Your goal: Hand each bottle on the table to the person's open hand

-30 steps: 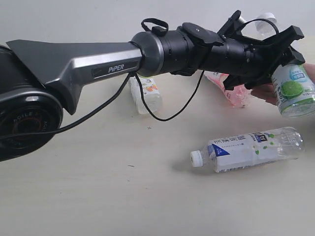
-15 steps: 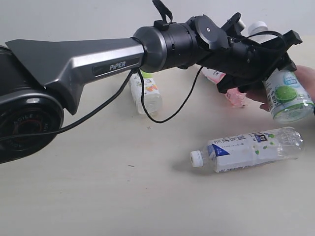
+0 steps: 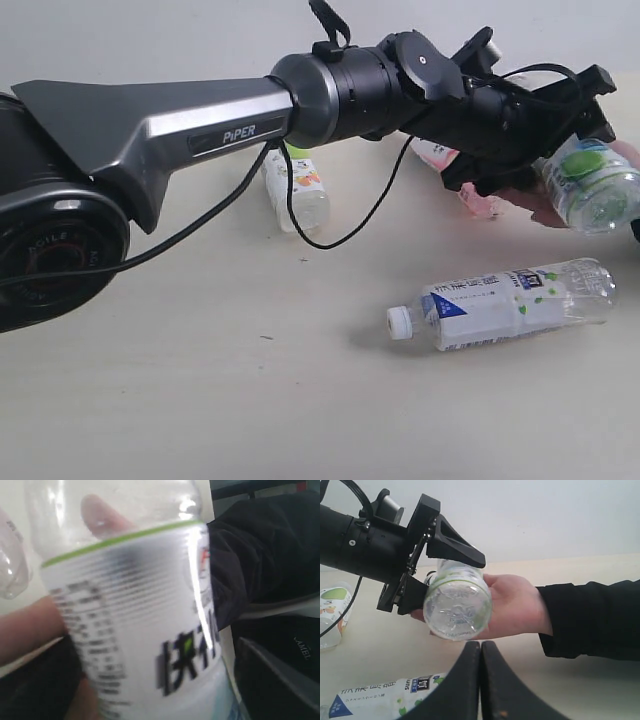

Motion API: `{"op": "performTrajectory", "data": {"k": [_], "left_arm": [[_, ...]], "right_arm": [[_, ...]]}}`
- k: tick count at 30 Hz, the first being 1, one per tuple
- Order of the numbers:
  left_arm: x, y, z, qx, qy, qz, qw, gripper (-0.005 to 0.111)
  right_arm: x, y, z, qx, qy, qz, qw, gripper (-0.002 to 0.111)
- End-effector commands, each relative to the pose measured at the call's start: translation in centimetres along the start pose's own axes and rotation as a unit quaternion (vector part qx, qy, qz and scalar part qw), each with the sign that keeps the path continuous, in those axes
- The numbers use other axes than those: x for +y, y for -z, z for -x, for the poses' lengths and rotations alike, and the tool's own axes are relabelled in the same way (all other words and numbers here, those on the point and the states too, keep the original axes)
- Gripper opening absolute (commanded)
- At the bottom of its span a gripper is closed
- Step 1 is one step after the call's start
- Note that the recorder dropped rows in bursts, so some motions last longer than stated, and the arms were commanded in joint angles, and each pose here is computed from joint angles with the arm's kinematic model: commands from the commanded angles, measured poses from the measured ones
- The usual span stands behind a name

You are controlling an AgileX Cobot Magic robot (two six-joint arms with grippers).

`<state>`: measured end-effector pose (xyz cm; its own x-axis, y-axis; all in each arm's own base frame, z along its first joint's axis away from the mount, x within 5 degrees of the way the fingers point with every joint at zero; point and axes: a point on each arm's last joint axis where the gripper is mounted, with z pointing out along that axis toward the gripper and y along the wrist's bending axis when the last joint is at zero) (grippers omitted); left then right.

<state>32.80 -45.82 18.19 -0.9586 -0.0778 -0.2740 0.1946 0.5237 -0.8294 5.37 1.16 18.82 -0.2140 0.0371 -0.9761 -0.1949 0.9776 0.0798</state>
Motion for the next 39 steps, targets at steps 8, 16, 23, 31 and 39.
{"op": "performTrajectory", "data": {"k": [8, 16, 23, 31, 39], "left_arm": [[-0.3, 0.2, 0.1, 0.001, -0.026, -0.001, 1.000, 0.082], [-0.5, 0.4, 0.1, 0.004, -0.041, -0.003, 0.999, 0.082], [-1.5, 1.6, 0.7, 0.012, -0.055, -0.011, 0.998, 0.082], [-2.8, 4.4, 1.8, 0.040, -0.076, -0.011, 0.996, 0.081], [-4.8, 6.9, 1.7, 0.063, -0.125, -0.002, 0.990, 0.041]], "right_arm": [[0.0, 0.0, -0.1, -0.004, 0.000, -0.002, 1.000, 0.000], [0.0, 0.0, -0.1, -0.003, 0.000, -0.002, 1.000, 0.000], [0.0, 0.0, -0.1, -0.003, 0.000, -0.002, 1.000, 0.000], [0.0, 0.0, -0.1, -0.003, 0.000, -0.002, 1.000, 0.000], [0.0, 0.0, -0.1, -0.003, 0.000, -0.002, 1.000, 0.000]]}}
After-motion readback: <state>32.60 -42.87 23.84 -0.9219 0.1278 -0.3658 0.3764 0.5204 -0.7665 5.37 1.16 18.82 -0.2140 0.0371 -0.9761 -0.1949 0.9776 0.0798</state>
